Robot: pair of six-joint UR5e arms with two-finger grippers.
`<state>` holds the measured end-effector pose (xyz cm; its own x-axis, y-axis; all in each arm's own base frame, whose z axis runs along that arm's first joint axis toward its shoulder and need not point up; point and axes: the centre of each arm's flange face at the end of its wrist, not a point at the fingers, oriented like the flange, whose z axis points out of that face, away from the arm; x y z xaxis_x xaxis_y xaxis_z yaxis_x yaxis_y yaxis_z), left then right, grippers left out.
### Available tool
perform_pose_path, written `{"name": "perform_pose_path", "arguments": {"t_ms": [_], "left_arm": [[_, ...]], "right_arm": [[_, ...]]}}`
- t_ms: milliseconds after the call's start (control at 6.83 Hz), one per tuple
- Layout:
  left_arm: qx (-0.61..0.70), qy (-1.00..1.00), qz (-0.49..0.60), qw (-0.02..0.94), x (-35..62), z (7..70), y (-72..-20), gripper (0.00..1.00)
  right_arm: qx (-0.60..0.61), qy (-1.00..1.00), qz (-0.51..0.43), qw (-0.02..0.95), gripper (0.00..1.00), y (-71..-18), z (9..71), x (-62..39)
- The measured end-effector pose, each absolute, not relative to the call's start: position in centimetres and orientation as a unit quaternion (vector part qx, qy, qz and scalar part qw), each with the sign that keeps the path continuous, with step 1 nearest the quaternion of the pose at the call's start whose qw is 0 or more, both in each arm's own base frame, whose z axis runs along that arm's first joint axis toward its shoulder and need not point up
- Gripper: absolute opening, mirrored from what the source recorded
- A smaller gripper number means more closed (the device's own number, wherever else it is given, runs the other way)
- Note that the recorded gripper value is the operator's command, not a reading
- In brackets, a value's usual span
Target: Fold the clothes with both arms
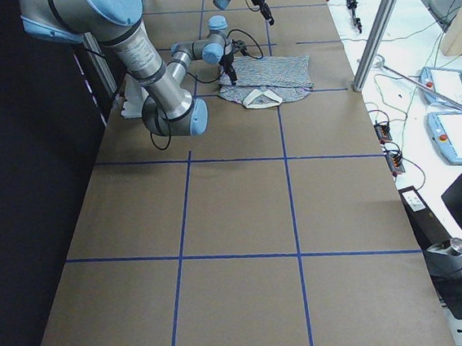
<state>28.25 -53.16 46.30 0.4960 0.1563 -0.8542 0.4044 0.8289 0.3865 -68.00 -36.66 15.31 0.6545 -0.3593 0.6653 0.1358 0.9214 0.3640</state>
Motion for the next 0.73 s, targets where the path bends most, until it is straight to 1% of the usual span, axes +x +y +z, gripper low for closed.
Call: {"name": "perform_pose_path", "arguments": {"t_ms": [440,733], "left_arm": [[0.282,0.496,-0.076,0.818,28.2,46.4,-53.1,0.45],[0.282,0.497,-0.076,0.817,28.2,46.4,-53.1,0.45]], "right_arm": [[0.161,-0.362,-0.163,0.904,1.0,-35.3,16.6,-68.5],[0.177,-0.345,-0.193,0.901,1.0,-35.2,19.7,-65.8]]}}
